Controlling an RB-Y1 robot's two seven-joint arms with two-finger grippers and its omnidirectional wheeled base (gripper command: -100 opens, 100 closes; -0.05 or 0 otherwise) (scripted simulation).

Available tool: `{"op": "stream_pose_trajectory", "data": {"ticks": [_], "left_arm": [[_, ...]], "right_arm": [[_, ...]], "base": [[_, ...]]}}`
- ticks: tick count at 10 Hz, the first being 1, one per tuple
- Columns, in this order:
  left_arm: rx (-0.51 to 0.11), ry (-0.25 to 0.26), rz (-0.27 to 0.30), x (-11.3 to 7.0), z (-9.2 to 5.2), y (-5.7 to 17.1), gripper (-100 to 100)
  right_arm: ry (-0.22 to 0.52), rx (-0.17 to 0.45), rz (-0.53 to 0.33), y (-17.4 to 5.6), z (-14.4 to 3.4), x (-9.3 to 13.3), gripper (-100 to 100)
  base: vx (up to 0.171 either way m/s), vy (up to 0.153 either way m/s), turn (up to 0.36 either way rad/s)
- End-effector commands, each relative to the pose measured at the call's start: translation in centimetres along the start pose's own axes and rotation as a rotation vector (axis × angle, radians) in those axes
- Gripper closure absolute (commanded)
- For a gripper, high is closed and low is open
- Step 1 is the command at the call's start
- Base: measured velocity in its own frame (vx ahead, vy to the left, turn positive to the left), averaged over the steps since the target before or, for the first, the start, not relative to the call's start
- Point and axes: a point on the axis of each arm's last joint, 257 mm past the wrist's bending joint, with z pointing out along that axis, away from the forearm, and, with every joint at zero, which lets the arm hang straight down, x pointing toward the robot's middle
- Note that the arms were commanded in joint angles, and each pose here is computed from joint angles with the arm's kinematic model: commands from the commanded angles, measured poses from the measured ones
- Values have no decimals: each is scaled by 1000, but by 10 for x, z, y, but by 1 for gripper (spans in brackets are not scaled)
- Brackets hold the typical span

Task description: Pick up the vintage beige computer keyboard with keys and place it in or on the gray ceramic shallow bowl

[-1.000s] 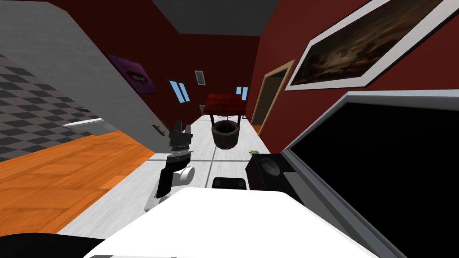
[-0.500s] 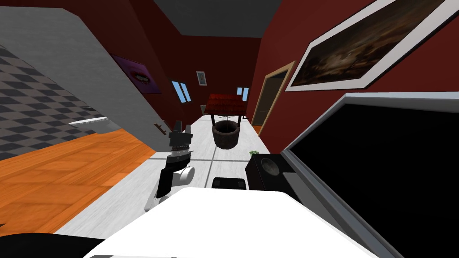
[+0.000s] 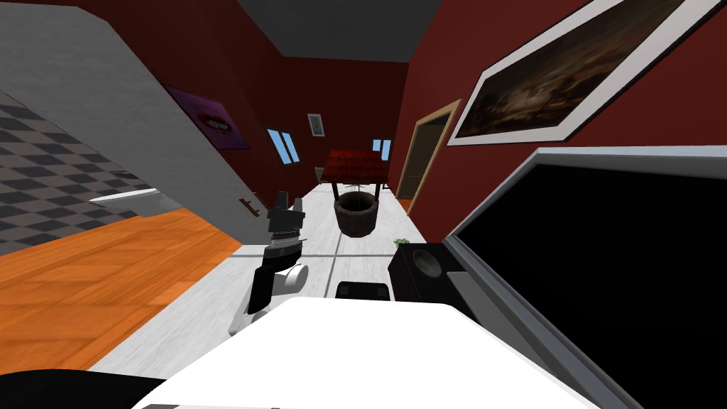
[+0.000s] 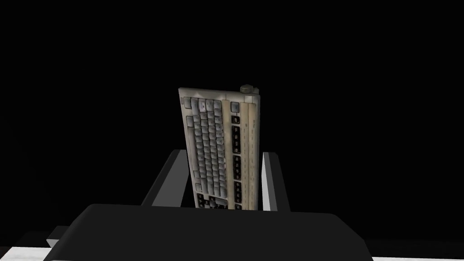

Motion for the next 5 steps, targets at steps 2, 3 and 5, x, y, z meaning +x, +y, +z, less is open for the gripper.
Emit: {"op": "stream_pose_trajectory", "data": {"ticks": [2, 3, 5], "left_arm": [[0, 0, 0, 0, 0, 0, 0], [0, 0, 0, 0, 0, 0, 0], [0, 0, 0, 0, 0, 0, 0]], "right_arm": [[0, -2, -21, -2, -12, 11, 100], [0, -2, -17, -1, -10, 7, 100], [26, -5, -48, -7, -19, 28, 100]], "base": [[47, 48, -91], [21, 21, -19], [6, 16, -42]]}}
